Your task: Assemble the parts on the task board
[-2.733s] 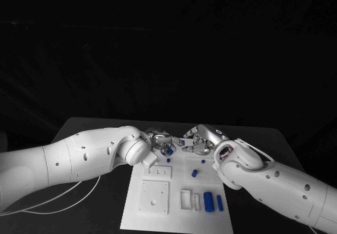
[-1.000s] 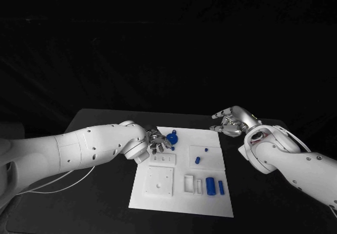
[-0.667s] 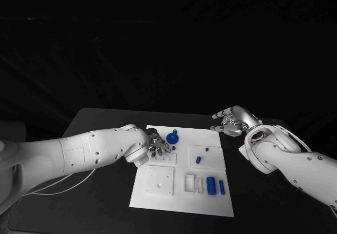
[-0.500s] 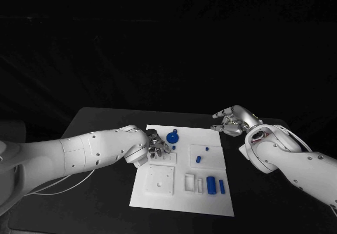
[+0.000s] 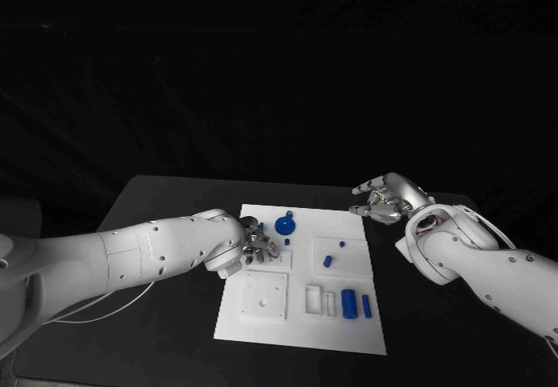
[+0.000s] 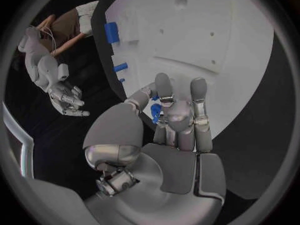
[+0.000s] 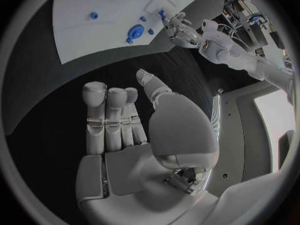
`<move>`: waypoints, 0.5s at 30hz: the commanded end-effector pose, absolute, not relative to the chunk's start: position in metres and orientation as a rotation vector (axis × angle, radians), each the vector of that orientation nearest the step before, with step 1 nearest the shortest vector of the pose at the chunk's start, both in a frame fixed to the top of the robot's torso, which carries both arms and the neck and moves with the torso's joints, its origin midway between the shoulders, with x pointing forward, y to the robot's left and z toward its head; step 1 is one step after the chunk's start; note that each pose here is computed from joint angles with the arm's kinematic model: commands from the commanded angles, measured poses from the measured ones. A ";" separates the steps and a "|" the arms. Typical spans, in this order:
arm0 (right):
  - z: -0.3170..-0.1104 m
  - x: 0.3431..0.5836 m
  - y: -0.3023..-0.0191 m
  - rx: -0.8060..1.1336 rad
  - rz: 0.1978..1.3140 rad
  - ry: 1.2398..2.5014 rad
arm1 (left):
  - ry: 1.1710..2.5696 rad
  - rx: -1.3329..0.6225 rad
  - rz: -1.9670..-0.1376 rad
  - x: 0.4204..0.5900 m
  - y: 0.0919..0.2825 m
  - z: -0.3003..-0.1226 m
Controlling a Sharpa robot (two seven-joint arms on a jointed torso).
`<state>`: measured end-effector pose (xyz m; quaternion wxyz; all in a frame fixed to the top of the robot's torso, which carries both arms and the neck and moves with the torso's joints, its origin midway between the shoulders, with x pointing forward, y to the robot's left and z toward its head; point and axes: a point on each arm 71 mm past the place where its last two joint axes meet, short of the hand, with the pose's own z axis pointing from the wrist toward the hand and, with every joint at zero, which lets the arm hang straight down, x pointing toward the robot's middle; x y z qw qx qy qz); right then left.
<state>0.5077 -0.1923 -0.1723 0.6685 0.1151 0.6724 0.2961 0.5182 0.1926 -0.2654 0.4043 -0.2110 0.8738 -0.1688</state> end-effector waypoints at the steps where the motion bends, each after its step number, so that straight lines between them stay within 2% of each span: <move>1: -0.173 0.507 -0.191 0.248 0.674 1.525 | 2.233 -0.504 -0.413 0.517 0.193 -0.267; 15: -0.174 0.507 -0.191 0.249 0.674 1.529 | 2.239 -0.472 -0.396 0.516 0.196 -0.268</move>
